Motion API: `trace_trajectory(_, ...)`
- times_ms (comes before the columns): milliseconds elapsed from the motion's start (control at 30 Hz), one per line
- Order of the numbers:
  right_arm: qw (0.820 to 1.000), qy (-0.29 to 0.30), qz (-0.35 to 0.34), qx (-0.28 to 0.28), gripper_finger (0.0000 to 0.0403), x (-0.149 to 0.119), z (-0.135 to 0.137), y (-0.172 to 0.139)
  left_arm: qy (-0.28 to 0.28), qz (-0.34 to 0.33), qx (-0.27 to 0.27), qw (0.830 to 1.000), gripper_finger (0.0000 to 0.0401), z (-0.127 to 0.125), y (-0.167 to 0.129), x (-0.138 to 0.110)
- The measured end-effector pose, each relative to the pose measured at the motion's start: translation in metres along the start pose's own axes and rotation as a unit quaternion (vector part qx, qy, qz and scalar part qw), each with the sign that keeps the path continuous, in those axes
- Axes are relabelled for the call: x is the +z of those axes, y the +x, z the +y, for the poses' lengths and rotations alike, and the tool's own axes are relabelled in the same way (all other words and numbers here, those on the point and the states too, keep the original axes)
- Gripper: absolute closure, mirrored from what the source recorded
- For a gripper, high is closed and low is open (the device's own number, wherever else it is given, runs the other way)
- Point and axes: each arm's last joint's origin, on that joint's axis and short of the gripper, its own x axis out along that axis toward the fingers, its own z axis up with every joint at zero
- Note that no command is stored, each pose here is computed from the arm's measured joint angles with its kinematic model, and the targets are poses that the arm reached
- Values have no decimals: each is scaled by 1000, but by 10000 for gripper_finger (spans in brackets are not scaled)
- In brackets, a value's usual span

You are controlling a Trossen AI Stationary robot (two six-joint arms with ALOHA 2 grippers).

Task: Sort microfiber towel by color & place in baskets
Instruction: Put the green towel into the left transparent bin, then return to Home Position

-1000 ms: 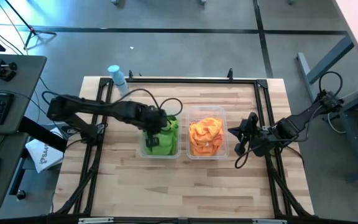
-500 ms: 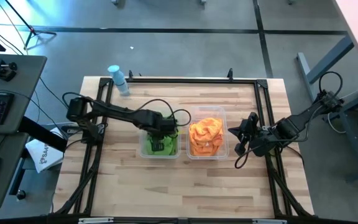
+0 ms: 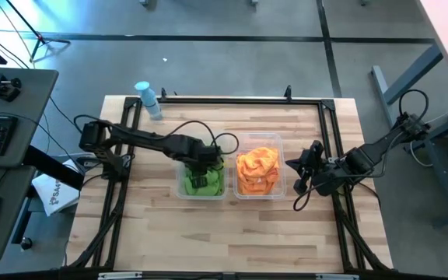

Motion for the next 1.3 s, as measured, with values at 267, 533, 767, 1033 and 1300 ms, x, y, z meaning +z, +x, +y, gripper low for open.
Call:
trace_trajectory(267, 1000, -3, 3, 0, 399, 0, 0, 0, -9, -72, -7, 997, 292, 6, -49, -8)
trace_trajectory(533, 999, -27, 35, -2, 399, -6, -3, 0, -38, -180, 8, 983, 291, 19, -116, -32)
trace_trajectory(767, 998, -51, 41, -8, 399, -7, -5, 0, 9, -210, 27, 977, 291, 26, -148, -56)
trace_trajectory(1033, 996, -69, 54, -32, 399, -11, -10, -1, -6, -245, 22, 969, 307, 30, -139, -102)
trace_trajectory(1300, 995, -74, 44, -41, 399, -10, -11, -1, -10, -378, -21, 926, 394, 32, -108, -162)
